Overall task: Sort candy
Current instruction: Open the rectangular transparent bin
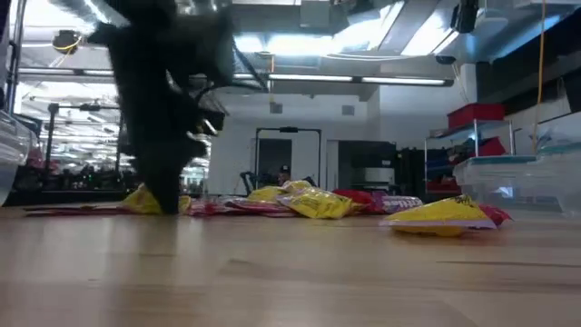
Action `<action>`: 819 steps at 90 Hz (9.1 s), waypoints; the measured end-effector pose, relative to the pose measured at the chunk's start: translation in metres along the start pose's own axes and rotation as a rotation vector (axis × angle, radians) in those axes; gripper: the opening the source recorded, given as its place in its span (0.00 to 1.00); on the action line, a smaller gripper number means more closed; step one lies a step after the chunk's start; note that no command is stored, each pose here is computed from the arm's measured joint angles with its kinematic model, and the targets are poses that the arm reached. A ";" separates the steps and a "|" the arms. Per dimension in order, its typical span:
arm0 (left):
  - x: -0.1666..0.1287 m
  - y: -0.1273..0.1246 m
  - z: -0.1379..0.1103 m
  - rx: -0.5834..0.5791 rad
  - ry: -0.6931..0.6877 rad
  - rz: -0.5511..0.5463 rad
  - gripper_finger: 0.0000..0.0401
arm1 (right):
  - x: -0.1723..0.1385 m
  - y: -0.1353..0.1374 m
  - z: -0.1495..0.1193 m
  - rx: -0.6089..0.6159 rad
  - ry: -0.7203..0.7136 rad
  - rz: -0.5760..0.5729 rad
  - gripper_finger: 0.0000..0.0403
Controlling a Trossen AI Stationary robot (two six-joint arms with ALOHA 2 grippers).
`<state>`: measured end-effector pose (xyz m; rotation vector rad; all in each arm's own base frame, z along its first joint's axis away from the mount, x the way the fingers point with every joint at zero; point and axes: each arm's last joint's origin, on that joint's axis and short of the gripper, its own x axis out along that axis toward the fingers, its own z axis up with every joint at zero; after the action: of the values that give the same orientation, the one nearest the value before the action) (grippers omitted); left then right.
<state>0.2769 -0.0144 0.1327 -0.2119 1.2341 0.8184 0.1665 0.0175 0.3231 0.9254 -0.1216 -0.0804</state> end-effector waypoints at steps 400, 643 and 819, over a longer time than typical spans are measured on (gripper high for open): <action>0.071 -0.116 0.203 -0.474 -0.555 -0.629 0.00 | -0.001 -0.005 -0.008 0.067 0.140 -0.010 0.00; -0.096 -0.032 0.012 0.295 0.056 -0.091 0.00 | 0.131 -0.092 -0.110 -0.086 0.577 -0.733 0.00; -0.106 -0.027 0.051 -0.174 -0.294 -0.658 0.00 | 0.112 0.012 -0.182 -0.230 0.956 -0.501 0.14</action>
<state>0.3228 -0.0512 0.2378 -0.5822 0.7413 0.3600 0.3027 0.1549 0.2318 0.6672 0.9896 -0.1041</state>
